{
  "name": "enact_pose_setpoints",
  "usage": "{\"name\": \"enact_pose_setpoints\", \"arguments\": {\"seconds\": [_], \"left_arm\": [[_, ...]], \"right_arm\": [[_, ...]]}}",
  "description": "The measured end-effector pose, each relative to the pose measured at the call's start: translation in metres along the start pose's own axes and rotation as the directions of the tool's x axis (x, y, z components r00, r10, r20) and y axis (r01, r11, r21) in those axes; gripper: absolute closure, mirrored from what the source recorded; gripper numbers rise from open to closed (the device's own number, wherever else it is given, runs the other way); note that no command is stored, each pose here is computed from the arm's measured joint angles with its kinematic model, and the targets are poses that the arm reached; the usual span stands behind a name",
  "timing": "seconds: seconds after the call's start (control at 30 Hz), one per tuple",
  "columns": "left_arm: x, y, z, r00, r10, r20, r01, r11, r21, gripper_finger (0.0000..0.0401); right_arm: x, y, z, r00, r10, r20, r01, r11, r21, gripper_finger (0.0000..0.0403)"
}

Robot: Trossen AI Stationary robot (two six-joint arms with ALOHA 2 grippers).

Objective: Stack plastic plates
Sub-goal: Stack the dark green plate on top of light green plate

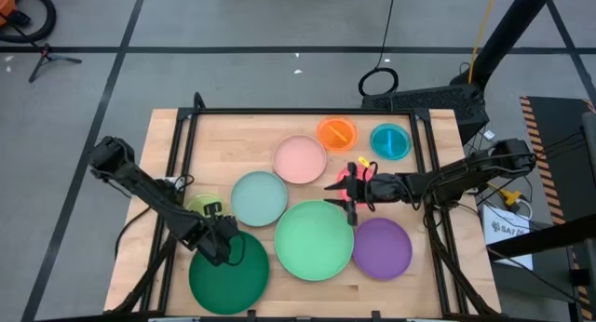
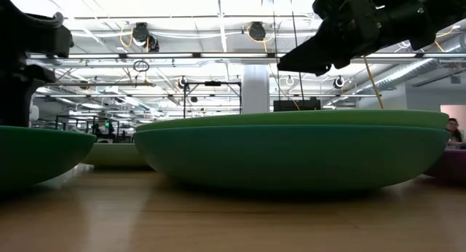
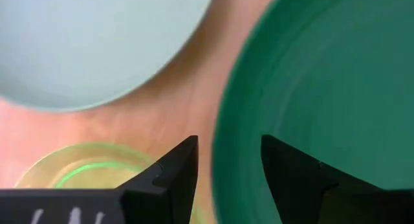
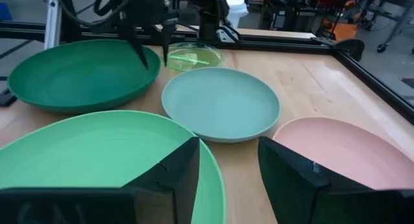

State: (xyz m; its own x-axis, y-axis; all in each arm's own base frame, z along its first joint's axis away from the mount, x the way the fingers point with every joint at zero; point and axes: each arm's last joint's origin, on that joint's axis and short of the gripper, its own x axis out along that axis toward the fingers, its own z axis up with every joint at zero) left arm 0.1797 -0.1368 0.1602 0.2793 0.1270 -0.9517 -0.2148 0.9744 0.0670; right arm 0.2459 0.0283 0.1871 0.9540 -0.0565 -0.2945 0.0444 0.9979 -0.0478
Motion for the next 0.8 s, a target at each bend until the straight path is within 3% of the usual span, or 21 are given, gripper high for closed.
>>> {"name": "enact_pose_setpoints", "arguments": {"seconds": [0.43,0.8], "left_arm": [[0.0091,0.0064,-0.0014,1.0,0.005,-0.002,-0.005,1.0,0.028,0.0233],[0.0087,0.0068,-0.0021,1.0,0.01,-0.007,-0.01,0.996,0.083,0.0338]], "right_arm": [[0.0005,-0.0031,0.0,1.0,-0.012,0.0,0.012,1.0,0.01,0.0252],[0.0005,-0.0031,0.0015,1.0,-0.012,0.015,0.012,1.0,0.018,0.0252]]}}
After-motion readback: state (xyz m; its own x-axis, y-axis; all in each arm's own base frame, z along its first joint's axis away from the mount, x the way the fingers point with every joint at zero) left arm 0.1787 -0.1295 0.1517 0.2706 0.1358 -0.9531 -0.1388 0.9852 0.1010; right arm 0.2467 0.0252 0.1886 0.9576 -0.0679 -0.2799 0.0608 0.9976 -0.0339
